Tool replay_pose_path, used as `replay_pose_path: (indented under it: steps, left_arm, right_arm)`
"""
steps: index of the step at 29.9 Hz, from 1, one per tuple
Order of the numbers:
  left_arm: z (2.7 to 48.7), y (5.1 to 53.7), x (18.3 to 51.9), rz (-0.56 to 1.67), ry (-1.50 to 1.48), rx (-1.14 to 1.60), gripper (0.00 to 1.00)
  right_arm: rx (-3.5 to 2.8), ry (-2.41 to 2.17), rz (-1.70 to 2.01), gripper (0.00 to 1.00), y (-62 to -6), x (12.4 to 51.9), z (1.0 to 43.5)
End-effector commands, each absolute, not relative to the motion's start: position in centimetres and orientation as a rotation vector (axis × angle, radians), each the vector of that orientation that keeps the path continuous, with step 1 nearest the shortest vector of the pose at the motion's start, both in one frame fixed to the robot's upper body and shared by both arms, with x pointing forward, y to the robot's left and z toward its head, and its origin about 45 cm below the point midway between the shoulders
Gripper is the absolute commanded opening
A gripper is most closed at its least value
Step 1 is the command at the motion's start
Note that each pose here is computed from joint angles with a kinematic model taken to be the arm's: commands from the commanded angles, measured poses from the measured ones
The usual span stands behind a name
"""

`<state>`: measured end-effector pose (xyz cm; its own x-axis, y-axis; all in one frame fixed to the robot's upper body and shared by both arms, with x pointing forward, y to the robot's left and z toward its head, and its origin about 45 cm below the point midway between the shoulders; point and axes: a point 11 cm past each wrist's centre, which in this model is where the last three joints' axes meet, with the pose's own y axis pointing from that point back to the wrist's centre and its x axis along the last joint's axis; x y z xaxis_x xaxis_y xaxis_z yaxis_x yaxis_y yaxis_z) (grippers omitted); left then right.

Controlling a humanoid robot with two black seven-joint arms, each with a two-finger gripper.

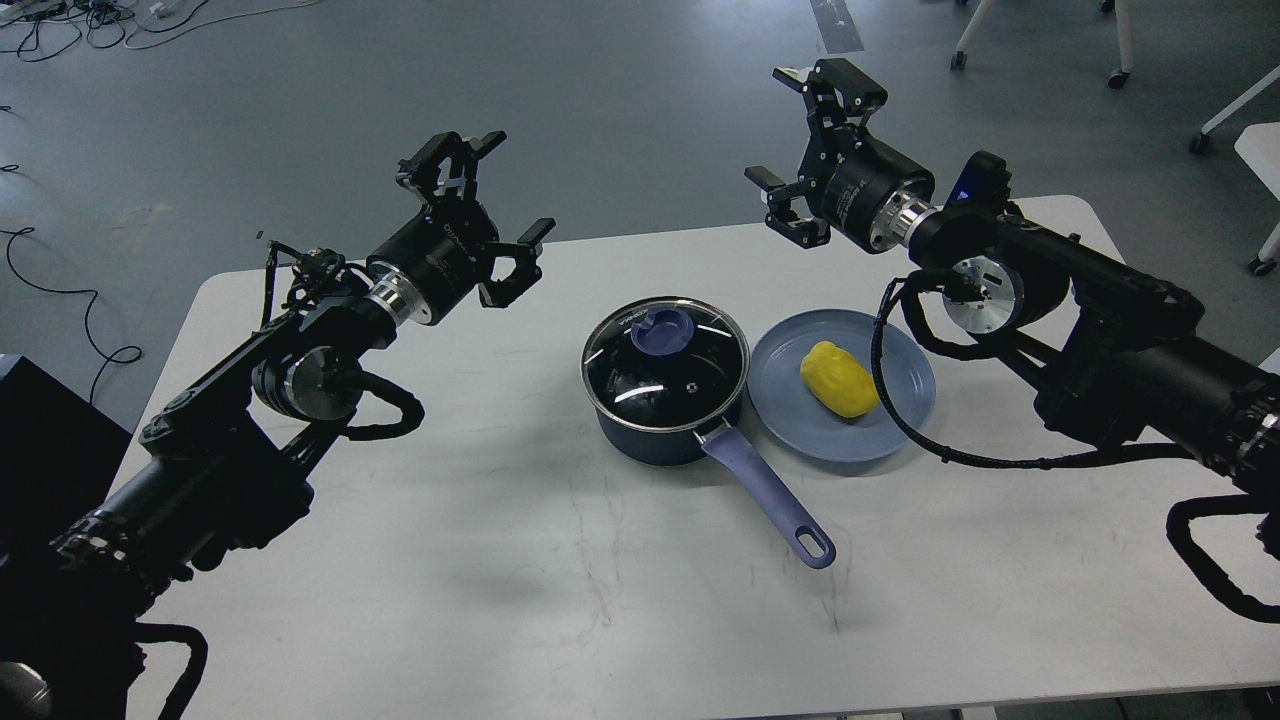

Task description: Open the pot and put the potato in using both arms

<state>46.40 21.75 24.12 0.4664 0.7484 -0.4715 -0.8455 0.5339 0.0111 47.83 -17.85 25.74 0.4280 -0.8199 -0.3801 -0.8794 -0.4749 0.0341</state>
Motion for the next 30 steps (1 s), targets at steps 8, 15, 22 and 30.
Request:
replay_pose_path:
  steps: [8,15,22,30]
  left_arm:
    - [24.25,22.38,46.56,1.032,0.431,-0.277,0.98]
    - [24.28,22.31,46.56,1.03,0.432,-0.28,0.98]
    - [24.25,22.24,46.52,1.024,0.435,-0.276,0.98]
    - [24.22,22.19,46.53,1.026,0.436,-0.275,0.98]
  right_arm:
    - [-2.497,1.53,0.526,1.0,-18.2,48.0,25.51]
    - [-2.501,1.52,0.514,1.0,-18.01,48.12,25.95]
    - [-2.5,1.523,0.516,1.0,-18.09,48.07,25.84]
    - [-2.501,1.52,0.519,1.0,-17.91,48.04,25.83]
